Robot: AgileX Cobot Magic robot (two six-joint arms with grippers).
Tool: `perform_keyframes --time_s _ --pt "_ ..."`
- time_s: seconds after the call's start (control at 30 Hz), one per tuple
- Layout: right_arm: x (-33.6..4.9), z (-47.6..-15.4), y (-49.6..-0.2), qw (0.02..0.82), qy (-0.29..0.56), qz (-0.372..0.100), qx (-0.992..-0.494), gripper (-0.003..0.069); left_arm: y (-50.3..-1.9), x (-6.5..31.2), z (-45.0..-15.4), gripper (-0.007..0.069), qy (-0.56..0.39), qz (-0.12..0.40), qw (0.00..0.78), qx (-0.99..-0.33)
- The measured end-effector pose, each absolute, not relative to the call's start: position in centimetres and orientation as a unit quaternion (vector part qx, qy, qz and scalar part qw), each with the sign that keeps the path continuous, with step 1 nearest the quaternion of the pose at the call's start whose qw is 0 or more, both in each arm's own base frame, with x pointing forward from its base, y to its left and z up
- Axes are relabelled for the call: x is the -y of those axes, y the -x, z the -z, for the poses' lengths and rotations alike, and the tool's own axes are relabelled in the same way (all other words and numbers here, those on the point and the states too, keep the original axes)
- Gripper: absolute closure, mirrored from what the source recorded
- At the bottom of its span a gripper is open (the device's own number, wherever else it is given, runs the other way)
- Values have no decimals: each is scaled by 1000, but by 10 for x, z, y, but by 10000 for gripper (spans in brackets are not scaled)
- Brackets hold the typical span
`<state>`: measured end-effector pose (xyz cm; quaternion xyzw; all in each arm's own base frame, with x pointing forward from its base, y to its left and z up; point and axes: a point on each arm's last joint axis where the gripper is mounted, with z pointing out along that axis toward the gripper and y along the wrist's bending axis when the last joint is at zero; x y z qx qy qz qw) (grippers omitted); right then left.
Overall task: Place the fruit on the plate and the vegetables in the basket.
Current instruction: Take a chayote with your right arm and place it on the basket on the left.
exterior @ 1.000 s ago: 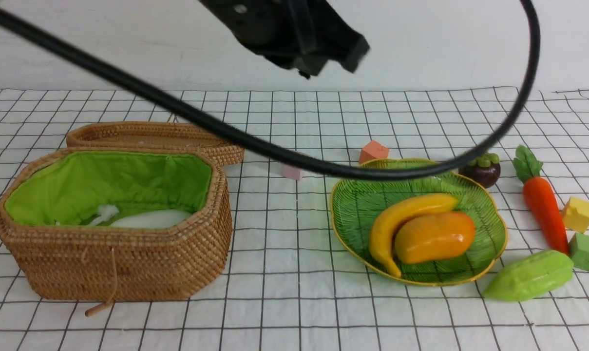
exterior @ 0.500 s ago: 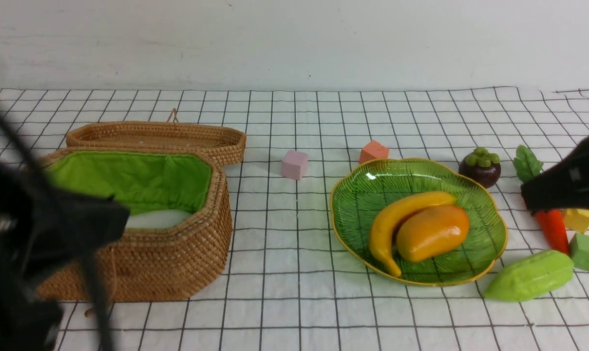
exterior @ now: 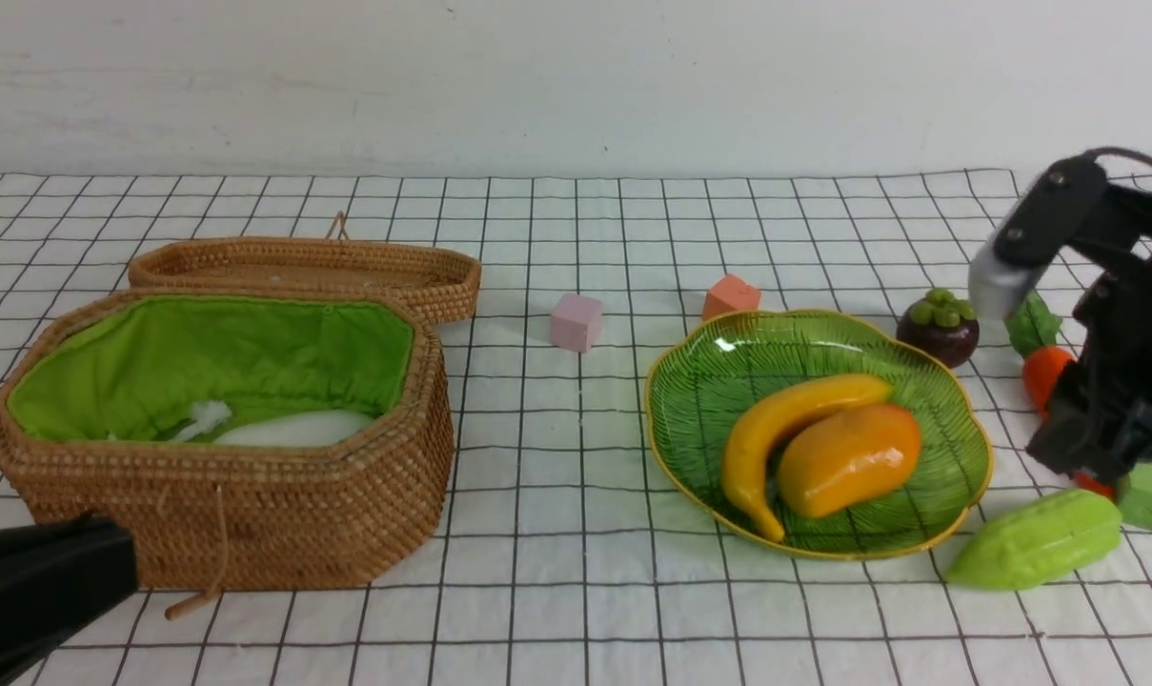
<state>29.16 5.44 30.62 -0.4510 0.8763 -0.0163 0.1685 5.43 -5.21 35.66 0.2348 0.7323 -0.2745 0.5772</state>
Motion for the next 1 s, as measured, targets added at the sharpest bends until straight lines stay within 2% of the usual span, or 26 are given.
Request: perform_keyframes --time_s 0.07,0.1,0.17,0.27,0.5,0.7,1.0 --pt "-50 -293 -300 136 482 46 -864 223 -54 53 -359 638 -229 283 585 -725" --pt "-49 -293 -300 135 485 49 -863 216 -54 53 -359 638 -229 284 586 -724" --pt "-44 -276 -311 98 512 77 -850 126 -55 53 -361 638 -232 281 593 -718" --pt "-38 -261 -321 80 518 89 -847 62 -55 53 -361 638 -240 274 596 -716" --pt "-32 -221 -343 57 533 78 -841 44 -55 52 -358 638 -253 259 591 -721" --pt "-33 -193 -353 34 567 67 -820 57 -56 51 -358 638 -259 243 596 -720" --pt "-23 -162 -361 8 559 54 -827 74 -56 51 -357 638 -261 239 597 -720"
